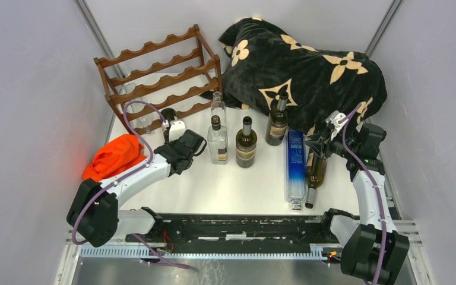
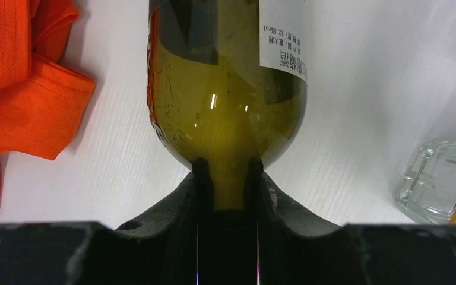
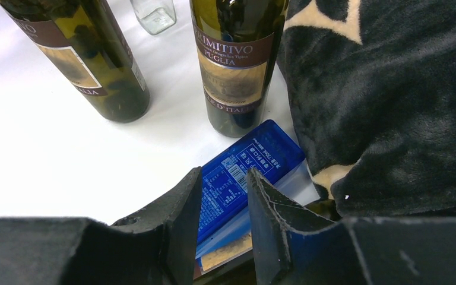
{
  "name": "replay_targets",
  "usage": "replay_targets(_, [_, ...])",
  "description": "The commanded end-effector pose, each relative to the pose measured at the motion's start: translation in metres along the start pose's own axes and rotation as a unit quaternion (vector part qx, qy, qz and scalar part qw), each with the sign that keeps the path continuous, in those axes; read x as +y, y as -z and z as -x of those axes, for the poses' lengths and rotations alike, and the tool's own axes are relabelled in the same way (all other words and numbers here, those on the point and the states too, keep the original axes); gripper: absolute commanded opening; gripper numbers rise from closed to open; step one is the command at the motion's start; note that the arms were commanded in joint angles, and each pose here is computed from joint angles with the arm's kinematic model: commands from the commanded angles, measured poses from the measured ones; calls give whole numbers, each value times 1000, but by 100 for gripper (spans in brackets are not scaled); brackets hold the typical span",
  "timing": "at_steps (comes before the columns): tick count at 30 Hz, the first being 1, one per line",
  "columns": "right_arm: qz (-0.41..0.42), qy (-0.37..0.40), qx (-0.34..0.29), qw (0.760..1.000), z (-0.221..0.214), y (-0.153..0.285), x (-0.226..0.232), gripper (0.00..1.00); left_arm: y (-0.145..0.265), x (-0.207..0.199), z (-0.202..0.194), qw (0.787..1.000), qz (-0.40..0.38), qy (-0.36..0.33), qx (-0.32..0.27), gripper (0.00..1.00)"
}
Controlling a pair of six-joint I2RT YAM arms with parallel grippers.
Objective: Put the wine bottle on the wine rack
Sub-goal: Place the wine bottle in the wine rack.
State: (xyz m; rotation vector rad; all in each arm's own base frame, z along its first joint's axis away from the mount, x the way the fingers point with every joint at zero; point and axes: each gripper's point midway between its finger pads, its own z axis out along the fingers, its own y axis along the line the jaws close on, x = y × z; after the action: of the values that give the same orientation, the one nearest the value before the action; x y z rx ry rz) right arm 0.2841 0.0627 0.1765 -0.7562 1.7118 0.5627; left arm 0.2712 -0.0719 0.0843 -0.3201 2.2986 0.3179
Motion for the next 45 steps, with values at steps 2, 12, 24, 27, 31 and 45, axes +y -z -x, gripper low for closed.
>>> replay_targets(2, [5,20,-9,1000,6,-1,-1,40,6,0,80,990,30,71,-120,2])
replay_targets(12, [6,21,-9,1000,6,0,0,40,9,9,88,986,51,78,-136,2])
replay_targets(24, [7,21,-8,1000,5,0,0,40,-6,6,84,986,78,60,-134,2])
replay_targets(27, [7,22,-8,1000,6,0,0,40,-11,3,83,986,83,56,-132,2])
replay_targets(31, [7,21,-8,1000,5,0,0,40,-17,1,83,986,92,52,-129,2])
replay_targets(45, [9,21,-7,1000,5,0,0,40,-43,3,87,986,108,47,-116,2])
